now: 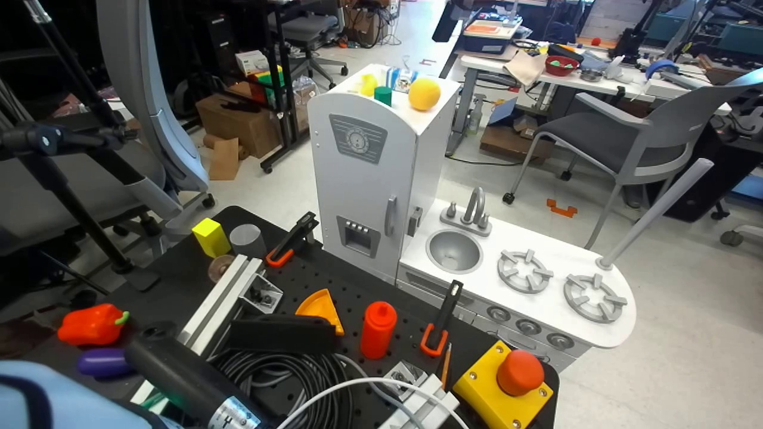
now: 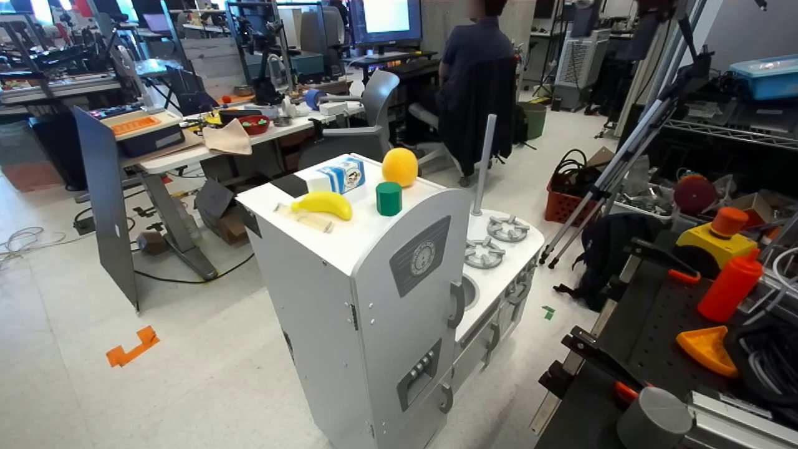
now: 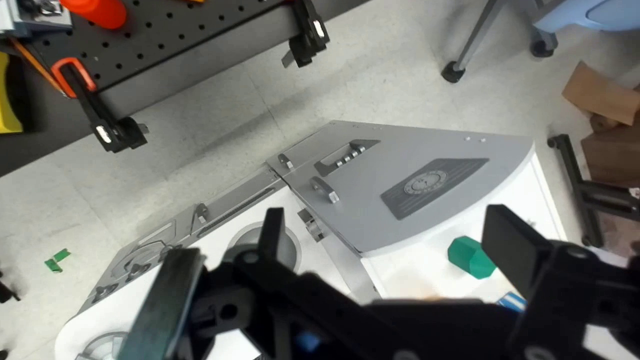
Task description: Open the top cabinet door
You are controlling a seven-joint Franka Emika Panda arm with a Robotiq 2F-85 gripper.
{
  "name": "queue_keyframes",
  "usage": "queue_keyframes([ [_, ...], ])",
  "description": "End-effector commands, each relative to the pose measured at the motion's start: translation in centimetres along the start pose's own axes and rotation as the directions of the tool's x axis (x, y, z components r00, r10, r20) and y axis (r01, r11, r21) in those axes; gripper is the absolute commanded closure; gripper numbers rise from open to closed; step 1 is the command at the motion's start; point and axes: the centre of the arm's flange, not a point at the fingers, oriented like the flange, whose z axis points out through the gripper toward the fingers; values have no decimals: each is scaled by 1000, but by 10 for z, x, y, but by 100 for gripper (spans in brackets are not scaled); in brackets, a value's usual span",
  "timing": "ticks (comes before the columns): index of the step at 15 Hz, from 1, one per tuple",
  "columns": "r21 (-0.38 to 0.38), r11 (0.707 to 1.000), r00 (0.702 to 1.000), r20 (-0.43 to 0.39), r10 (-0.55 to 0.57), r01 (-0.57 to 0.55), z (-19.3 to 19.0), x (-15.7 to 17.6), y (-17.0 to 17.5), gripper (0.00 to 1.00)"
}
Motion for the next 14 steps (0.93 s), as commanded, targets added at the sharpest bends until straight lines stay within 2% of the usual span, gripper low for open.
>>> queue_keyframes([
  [1, 34, 995, 995, 21, 93, -94, 21, 75, -18, 0],
  [7, -28, 972, 970, 67, 233, -232, 73, 154, -45, 0],
  [10, -67, 960, 957, 85, 278, -273, 103, 176, -57, 0],
  [14, -93, 949, 947, 92, 308, -300, 137, 189, -70, 0],
])
